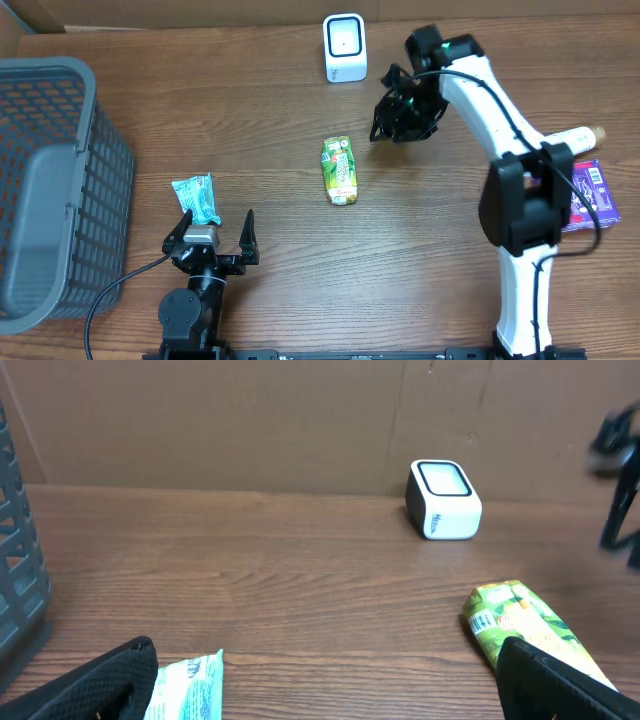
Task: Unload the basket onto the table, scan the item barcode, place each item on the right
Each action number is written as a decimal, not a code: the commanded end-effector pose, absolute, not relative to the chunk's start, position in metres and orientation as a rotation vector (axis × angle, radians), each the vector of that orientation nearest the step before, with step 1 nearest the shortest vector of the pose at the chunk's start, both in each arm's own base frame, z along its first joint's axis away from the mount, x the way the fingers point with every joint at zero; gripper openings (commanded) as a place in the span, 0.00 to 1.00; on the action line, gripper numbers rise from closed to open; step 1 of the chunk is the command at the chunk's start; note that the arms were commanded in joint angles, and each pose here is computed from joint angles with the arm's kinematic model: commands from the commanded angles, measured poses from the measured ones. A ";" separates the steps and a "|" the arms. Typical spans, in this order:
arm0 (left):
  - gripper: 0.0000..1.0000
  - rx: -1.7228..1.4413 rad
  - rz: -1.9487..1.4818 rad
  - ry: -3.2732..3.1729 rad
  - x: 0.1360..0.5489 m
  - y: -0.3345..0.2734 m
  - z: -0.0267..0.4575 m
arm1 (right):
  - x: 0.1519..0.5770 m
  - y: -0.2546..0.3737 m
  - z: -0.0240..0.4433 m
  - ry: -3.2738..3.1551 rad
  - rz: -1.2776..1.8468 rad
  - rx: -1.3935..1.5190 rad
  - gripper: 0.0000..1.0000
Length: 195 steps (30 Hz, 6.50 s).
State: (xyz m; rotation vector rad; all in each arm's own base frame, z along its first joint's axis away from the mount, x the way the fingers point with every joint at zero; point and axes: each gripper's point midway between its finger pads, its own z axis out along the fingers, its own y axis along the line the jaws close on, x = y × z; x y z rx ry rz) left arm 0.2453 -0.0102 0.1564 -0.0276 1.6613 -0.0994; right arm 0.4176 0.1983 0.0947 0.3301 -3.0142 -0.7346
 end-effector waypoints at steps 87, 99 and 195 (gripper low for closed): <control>1.00 -0.053 -0.102 1.656 0.245 -0.007 0.156 | 0.351 0.256 0.199 -2.553 -2.028 0.562 0.04; 1.00 -0.053 -0.102 1.656 0.245 -0.007 0.156 | 0.359 0.222 0.263 -2.216 -2.286 0.449 0.04; 1.00 -0.053 -0.102 1.656 0.245 -0.007 0.156 | 0.464 0.176 0.305 -3.987 0.027 0.298 0.04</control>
